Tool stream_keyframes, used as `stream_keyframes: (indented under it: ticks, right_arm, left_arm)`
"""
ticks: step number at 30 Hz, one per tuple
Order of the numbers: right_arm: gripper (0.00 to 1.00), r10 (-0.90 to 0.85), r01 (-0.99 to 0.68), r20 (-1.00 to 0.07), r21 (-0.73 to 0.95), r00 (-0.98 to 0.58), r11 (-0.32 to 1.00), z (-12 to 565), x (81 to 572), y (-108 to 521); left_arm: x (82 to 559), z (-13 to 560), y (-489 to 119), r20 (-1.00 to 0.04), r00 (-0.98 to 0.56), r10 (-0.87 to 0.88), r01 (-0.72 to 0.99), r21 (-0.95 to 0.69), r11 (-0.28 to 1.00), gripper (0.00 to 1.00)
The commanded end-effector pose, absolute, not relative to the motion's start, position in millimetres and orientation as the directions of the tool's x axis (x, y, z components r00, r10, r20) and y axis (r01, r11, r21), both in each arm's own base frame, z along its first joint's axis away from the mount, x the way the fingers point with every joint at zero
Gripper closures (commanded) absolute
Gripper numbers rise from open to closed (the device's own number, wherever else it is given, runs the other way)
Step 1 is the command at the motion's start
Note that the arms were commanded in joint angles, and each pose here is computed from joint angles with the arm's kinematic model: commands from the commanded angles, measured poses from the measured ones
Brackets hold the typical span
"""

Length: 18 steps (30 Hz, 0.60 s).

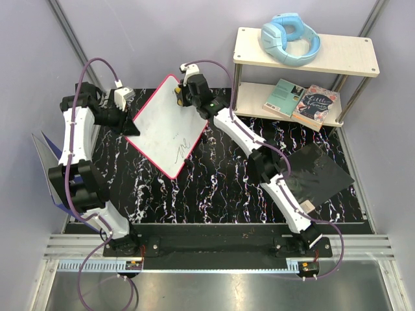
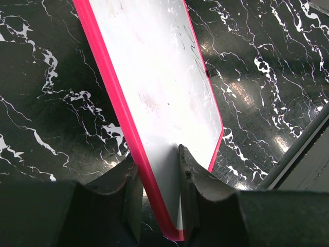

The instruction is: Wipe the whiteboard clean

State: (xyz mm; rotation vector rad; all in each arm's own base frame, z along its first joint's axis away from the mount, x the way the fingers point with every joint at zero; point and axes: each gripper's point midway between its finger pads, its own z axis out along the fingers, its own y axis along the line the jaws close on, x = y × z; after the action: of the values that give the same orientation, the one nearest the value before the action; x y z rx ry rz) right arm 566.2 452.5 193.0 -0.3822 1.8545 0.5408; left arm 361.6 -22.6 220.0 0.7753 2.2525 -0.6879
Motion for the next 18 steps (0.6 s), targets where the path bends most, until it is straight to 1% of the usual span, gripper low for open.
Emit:
stream_keyframes:
  ticks: [1, 5, 7, 8, 10, 11, 12, 16, 17, 18]
  right_arm:
    - [1.00, -0.160, -0.666, -0.919, 0.135, -0.361, 0.733, 176, 490, 516]
    - [1.00, -0.216, -0.704, -0.914, 0.099, -0.344, 0.703, 167, 469, 530]
    - [1.00, -0.221, -0.702, -0.902, 0.116, -0.370, 0.703, 160, 465, 530]
    - [1.00, -0.219, -0.687, -0.886, 0.142, -0.410, 0.713, 148, 462, 527]
    - [1.00, -0.211, -0.671, -0.873, 0.163, -0.439, 0.723, 146, 458, 523]
    - [1.00, -0.211, -0.645, -0.848, 0.185, -0.486, 0.742, 129, 454, 518]
    - [1.00, -0.202, -0.631, -0.842, 0.194, -0.500, 0.751, 130, 453, 514]
    - [1.00, -0.157, -0.536, -0.786, 0.246, -0.598, 0.808, 104, 449, 495]
    - [1.00, -0.163, -0.511, -0.760, 0.246, -0.629, 0.824, 87, 446, 485]
    - [1.00, -0.143, -0.494, -0.757, 0.259, -0.637, 0.830, 92, 446, 481]
  left_arm:
    - [385, 257, -25, -0.808, -0.333, 0.486, 0.792, 0.040, 0.609, 1.00]
    - [386, 254, -25, -0.806, -0.344, 0.481, 0.791, 0.028, 0.612, 1.00]
    - [385, 253, -25, -0.804, -0.352, 0.479, 0.789, 0.021, 0.615, 1.00]
    - [386, 252, -25, -0.804, -0.355, 0.477, 0.788, 0.017, 0.616, 1.00]
    - [386, 251, -25, -0.802, -0.361, 0.475, 0.785, 0.013, 0.619, 1.00]
    - [386, 251, -25, -0.802, -0.362, 0.475, 0.784, 0.014, 0.621, 1.00]
    - [386, 249, -24, -0.798, -0.371, 0.474, 0.781, 0.008, 0.624, 1.00]
    - [388, 245, -21, -0.789, -0.392, 0.473, 0.770, 0.000, 0.638, 1.00]
    - [388, 244, -20, -0.785, -0.398, 0.475, 0.769, -0.002, 0.640, 1.00]
    - [389, 242, -18, -0.781, -0.405, 0.475, 0.764, -0.003, 0.645, 1.00]
